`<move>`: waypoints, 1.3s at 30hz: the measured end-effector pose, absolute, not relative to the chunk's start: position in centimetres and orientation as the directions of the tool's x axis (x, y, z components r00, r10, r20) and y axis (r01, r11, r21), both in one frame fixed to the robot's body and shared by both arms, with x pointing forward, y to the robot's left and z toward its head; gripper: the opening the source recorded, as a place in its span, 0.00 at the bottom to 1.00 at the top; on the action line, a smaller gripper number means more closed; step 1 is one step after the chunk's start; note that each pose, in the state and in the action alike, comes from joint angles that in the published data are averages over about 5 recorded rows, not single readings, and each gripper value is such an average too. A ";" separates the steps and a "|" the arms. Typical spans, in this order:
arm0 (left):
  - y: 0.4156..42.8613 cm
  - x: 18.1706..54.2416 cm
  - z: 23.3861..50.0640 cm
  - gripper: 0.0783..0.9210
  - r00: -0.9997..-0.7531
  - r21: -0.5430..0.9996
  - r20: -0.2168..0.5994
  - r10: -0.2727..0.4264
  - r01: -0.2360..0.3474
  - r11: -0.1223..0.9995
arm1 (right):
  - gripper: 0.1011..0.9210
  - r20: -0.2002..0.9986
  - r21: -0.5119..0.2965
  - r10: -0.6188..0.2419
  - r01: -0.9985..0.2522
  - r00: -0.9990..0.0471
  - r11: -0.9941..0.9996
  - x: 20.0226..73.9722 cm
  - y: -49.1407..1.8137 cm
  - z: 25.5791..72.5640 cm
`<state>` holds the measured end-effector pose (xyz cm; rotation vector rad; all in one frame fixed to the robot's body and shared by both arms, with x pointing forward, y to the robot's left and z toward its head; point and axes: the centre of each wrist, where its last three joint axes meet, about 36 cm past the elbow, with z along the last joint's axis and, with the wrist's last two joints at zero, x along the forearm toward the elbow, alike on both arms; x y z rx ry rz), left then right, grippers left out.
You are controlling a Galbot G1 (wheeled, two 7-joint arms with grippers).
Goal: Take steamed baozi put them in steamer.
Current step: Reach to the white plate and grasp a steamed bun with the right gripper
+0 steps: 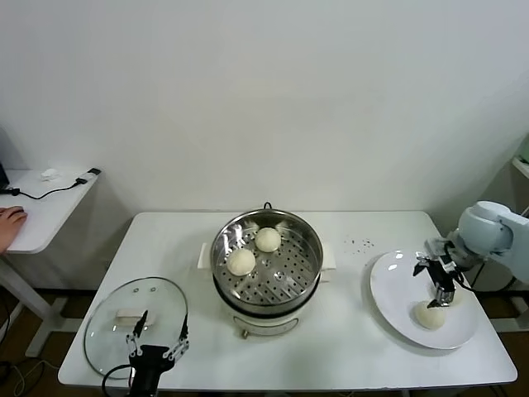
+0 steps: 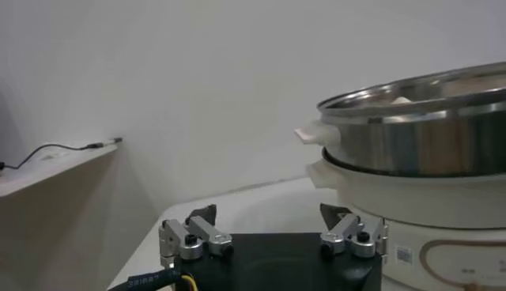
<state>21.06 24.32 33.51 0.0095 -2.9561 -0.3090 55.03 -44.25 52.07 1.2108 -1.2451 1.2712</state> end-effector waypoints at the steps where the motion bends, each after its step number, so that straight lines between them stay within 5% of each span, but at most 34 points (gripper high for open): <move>1: 24.3 21.0 33.5 0.88 -0.985 0.206 0.168 -0.024 0.011 0.979 | 0.88 0.999 -0.054 -0.005 -0.998 -0.054 -0.029 54.9 -44.5 51.6; 22: 24.5 20.3 32.7 0.88 -0.981 0.215 0.193 -0.035 0.007 0.977 | 0.87 0.999 -0.009 0.049 -0.999 -0.011 -0.044 55.7 -45.5 45.5; 39: 24.4 19.9 32.5 0.88 -0.980 0.213 0.196 -0.038 0.004 0.977 | 0.63 0.999 0.006 0.050 -0.998 0.003 -0.064 55.8 -45.6 45.1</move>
